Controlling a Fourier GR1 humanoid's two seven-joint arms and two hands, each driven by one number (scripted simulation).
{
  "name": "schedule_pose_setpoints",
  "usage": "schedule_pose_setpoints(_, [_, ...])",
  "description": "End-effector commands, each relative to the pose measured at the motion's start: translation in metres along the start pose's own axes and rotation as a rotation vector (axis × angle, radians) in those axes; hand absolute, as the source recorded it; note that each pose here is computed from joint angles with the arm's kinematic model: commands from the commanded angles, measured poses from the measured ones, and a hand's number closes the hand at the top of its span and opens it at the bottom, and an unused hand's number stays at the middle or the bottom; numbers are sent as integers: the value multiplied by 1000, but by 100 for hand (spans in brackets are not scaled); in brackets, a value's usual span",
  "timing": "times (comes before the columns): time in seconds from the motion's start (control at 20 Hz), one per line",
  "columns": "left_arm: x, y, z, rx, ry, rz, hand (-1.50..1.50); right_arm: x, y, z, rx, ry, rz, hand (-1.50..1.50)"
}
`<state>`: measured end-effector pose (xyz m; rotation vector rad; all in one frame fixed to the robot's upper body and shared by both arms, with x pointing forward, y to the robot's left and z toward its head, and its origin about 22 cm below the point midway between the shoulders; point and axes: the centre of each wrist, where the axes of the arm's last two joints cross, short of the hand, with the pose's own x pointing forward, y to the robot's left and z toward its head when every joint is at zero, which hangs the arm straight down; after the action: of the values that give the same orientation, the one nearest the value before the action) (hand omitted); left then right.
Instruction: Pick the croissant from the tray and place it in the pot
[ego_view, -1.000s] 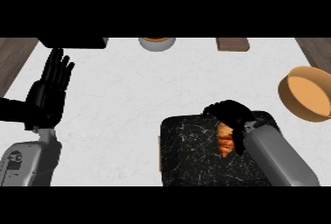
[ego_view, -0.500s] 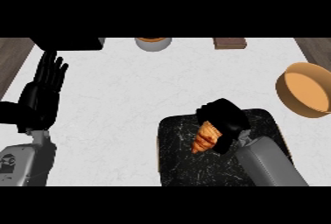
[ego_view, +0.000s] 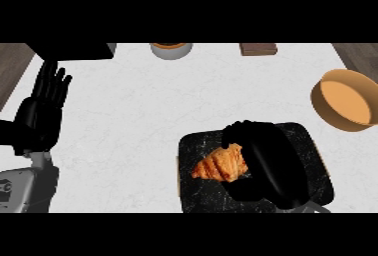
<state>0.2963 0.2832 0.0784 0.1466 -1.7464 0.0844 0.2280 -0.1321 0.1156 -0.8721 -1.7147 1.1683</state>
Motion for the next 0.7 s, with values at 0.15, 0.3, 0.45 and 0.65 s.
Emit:
schedule_pose_setpoints(0.15, [7, -2, -4, -13, -6, -6, 0, -8, -80, 51, -370, 160, 5, 150])
schedule_pose_setpoints(0.3, [1, 8, 3, -30, -8, -5, 0, -35, -103, 56, -453, 244, 42, 150])
schedule_pose_setpoints(0.45, [9, -6, 2, -31, -22, 12, 0, -61, -127, 49, -492, 311, 10, 150])
schedule_pose_setpoints(0.65, [5, -19, -10, -42, -16, 9, 0, -107, -150, 68, -437, 360, 33, 150])
